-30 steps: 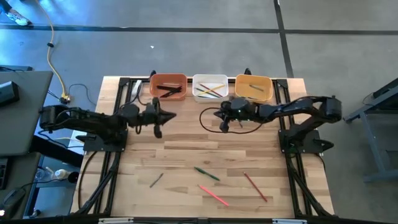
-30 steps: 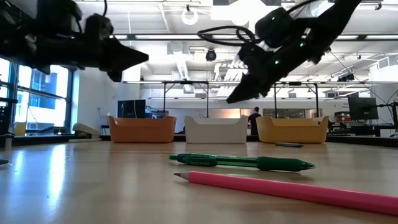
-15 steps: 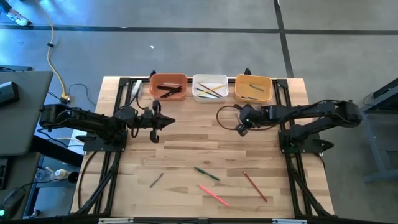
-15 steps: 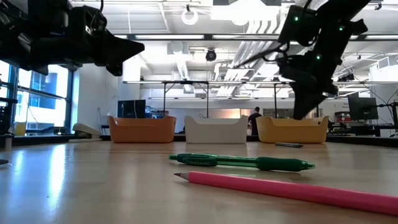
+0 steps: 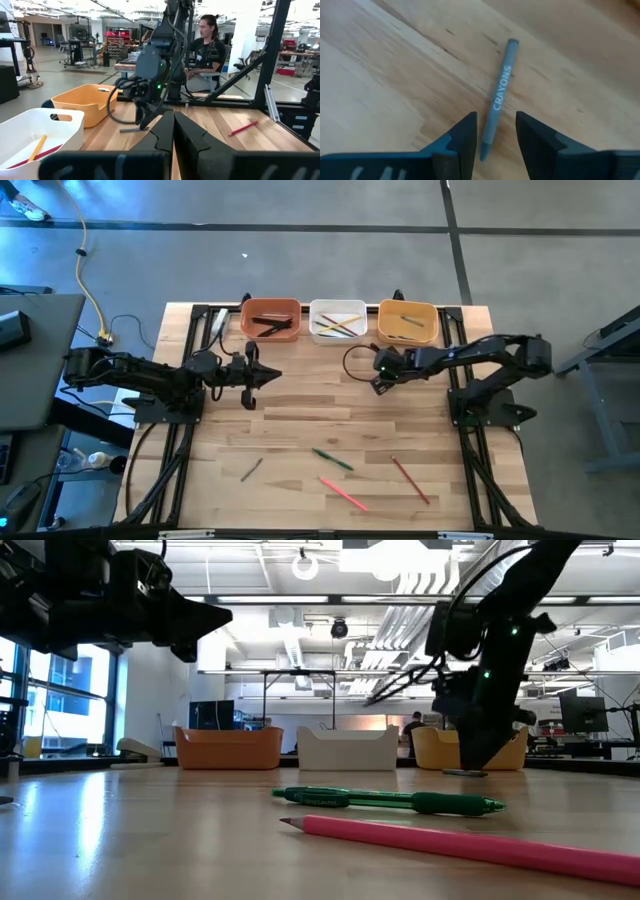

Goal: Sort crayons/erasers/pens/pencils in bins
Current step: Put the top gray crayon into the yellow bin

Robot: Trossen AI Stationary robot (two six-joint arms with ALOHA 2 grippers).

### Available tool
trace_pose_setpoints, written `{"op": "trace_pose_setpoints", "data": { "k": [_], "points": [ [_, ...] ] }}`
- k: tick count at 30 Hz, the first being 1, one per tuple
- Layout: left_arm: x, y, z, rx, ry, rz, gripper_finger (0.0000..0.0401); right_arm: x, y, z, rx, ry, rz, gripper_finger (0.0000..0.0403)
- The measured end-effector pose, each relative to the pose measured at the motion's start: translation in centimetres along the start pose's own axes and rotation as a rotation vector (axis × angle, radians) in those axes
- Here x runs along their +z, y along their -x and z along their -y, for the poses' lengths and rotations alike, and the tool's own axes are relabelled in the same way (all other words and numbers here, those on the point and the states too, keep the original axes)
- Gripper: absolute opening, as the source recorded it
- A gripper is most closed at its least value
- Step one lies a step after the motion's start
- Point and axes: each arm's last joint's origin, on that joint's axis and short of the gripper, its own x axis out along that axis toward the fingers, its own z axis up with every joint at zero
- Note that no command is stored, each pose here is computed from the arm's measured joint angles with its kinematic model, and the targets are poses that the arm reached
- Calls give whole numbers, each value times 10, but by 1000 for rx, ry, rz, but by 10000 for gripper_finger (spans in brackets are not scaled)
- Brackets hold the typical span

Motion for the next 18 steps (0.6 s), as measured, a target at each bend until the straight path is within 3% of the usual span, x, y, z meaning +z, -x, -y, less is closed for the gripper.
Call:
{"op": "trace_pose_setpoints", "data": {
  "k": [6,14,18],
  "points": [
    [0,0,0,0,0,-1,0,1,-10,2,-9,1,-39,112],
    [0,0,0,2,0,0,1,0,-10,-3,44,48,-57,28],
    [0,0,0,4,3,-1,0,0,-7,-2,56,71,-54,6]
  ]
}}
